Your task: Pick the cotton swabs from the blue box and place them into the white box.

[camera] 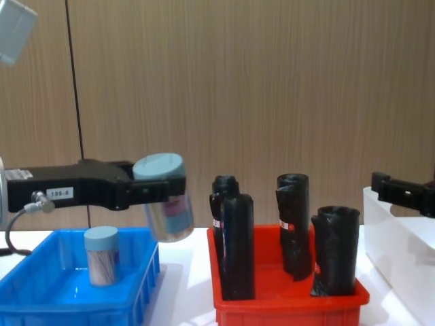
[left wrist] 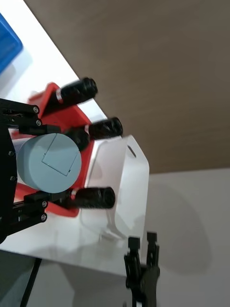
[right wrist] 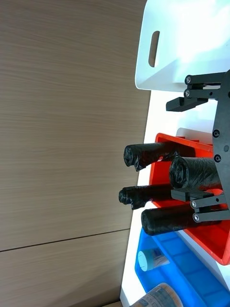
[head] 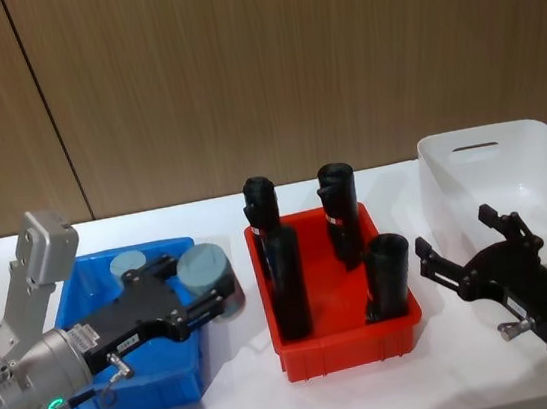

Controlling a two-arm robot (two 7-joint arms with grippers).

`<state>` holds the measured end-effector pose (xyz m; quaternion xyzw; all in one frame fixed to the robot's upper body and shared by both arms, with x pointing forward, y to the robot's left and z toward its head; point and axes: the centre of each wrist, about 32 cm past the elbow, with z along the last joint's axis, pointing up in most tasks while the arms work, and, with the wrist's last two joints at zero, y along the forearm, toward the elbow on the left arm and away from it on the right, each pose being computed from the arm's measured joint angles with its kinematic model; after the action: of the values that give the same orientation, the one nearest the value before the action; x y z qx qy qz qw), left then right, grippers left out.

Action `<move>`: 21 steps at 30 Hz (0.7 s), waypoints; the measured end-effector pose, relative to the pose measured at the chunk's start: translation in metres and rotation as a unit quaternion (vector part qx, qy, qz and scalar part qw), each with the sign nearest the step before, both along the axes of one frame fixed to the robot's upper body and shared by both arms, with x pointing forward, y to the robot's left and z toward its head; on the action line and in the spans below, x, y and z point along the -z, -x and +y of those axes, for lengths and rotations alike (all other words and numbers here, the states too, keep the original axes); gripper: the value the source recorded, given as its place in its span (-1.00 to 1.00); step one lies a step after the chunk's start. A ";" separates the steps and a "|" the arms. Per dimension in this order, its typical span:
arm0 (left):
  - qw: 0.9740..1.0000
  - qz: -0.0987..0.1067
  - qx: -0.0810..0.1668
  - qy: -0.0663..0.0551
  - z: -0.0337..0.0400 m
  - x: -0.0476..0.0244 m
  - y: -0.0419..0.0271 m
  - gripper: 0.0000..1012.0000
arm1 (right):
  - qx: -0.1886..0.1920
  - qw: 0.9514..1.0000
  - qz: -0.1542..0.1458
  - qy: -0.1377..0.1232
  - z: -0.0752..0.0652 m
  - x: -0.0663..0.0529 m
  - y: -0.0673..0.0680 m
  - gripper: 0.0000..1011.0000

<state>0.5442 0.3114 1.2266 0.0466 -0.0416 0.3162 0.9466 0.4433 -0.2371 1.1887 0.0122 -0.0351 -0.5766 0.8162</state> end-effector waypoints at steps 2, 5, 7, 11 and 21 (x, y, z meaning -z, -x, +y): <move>1.000 -0.001 0.018 0.002 -0.0002 -0.0013 -0.0034 0.32 | 0.000 1.000 0.000 0.000 0.000 0.000 0.000 0.98; 0.999 -0.001 0.037 0.005 -0.0005 -0.0028 -0.0069 0.32 | 0.000 1.000 0.000 0.000 0.000 0.000 0.000 0.98; 0.998 -0.002 0.055 0.008 -0.0009 -0.0042 -0.0108 0.32 | 0.000 1.000 0.000 0.000 0.000 0.000 0.000 0.98; 0.996 -0.002 0.087 0.014 -0.0019 -0.0065 -0.0177 0.32 | 0.000 1.000 0.000 0.000 0.000 0.000 0.000 0.98; 0.990 -0.005 0.140 0.027 -0.0053 -0.0113 -0.0364 0.32 | 0.000 1.000 0.000 0.000 0.000 0.000 0.000 0.98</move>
<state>0.5805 0.3061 1.2379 0.0128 -0.0434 0.1815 0.9824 0.4433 -0.2371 1.1887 0.0122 -0.0351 -0.5766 0.8162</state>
